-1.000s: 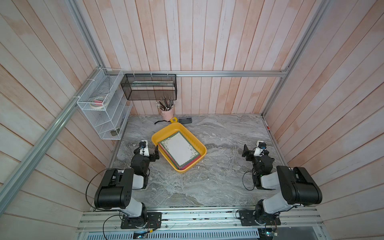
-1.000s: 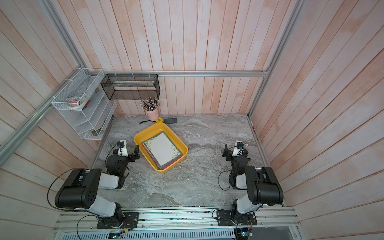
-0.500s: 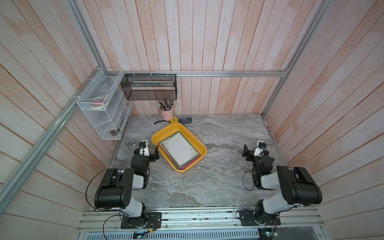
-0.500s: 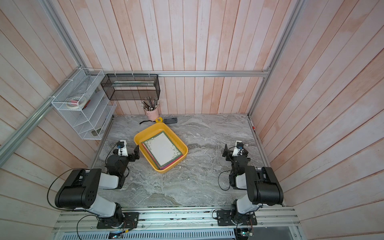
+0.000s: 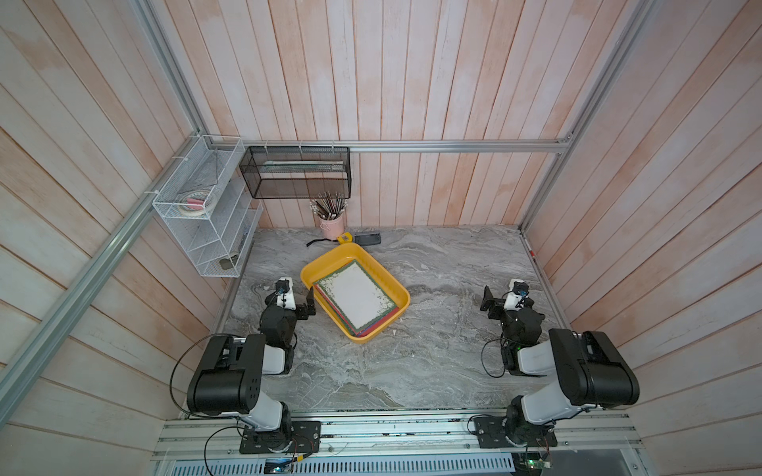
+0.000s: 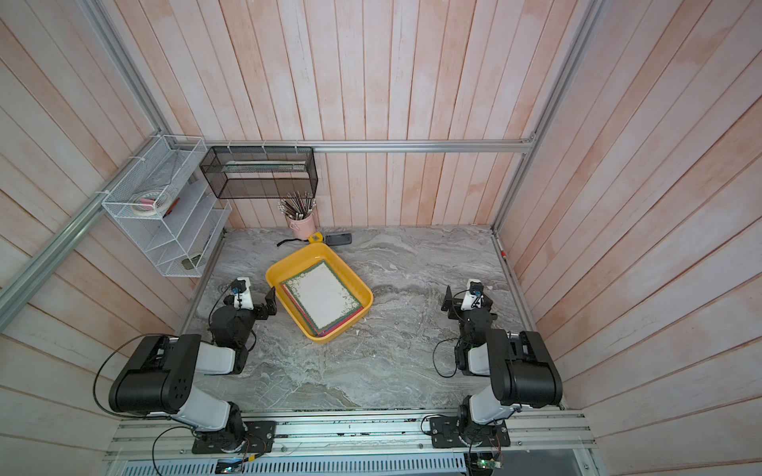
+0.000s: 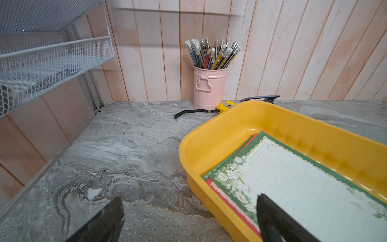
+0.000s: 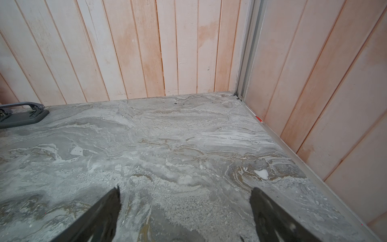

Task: Take out the stationery paper from the storage box
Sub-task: Adjust the storage box at the center of the board.

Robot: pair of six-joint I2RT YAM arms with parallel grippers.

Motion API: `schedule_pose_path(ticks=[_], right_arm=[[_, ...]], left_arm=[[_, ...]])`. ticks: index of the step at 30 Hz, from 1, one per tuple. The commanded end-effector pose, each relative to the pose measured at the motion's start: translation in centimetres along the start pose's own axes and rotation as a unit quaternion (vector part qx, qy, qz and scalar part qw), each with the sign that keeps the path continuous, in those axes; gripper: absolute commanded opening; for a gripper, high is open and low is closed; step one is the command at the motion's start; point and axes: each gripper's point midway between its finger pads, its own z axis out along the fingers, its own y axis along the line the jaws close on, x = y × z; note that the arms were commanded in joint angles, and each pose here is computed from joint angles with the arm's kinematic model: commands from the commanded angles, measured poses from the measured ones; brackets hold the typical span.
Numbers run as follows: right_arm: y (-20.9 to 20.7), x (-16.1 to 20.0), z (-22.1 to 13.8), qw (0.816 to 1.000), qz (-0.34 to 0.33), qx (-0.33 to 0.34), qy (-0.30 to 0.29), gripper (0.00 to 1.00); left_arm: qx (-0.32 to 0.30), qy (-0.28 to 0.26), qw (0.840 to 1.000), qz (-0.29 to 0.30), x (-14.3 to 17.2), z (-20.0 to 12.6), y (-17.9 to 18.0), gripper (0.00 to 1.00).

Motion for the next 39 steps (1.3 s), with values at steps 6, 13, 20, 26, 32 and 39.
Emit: schedule_pose_path(ticks=[6,13,20,26,32,39], right_arm=[[0.0,-1.0,0.1,1.000,0.001,-0.009,-0.019,0.95],[0.6,-4.8,-1.7,0.999,-0.012,0.002,-0.052,0.89],[9.7,-12.0,-1.1,0.992,0.000,-0.122,-0.034,0.81],[19.9,-11.7,0.6,0.959,0.030,-0.254,0.123,0.75],[25.1,-9.2,1.3,0.921,0.079,-0.307,0.225,0.62],[27.7,-4.7,4.2,0.894,0.092,-0.304,0.316,0.37]], left_arm=[[-0.010,-0.012,1.000,-0.013,-0.6,0.2,0.6,0.96],[-0.062,-0.059,0.996,-0.015,-4.8,-2.4,1.6,0.89],[-0.055,0.019,0.989,-0.135,-9.6,-2.8,-0.8,0.82],[0.040,0.129,0.973,-0.186,-10.2,-3.3,-5.4,0.82],[0.113,0.195,0.953,-0.202,-9.5,-4.6,-8.2,0.79],[0.163,0.265,0.926,-0.215,-7.6,-5.4,-10.2,0.73]])
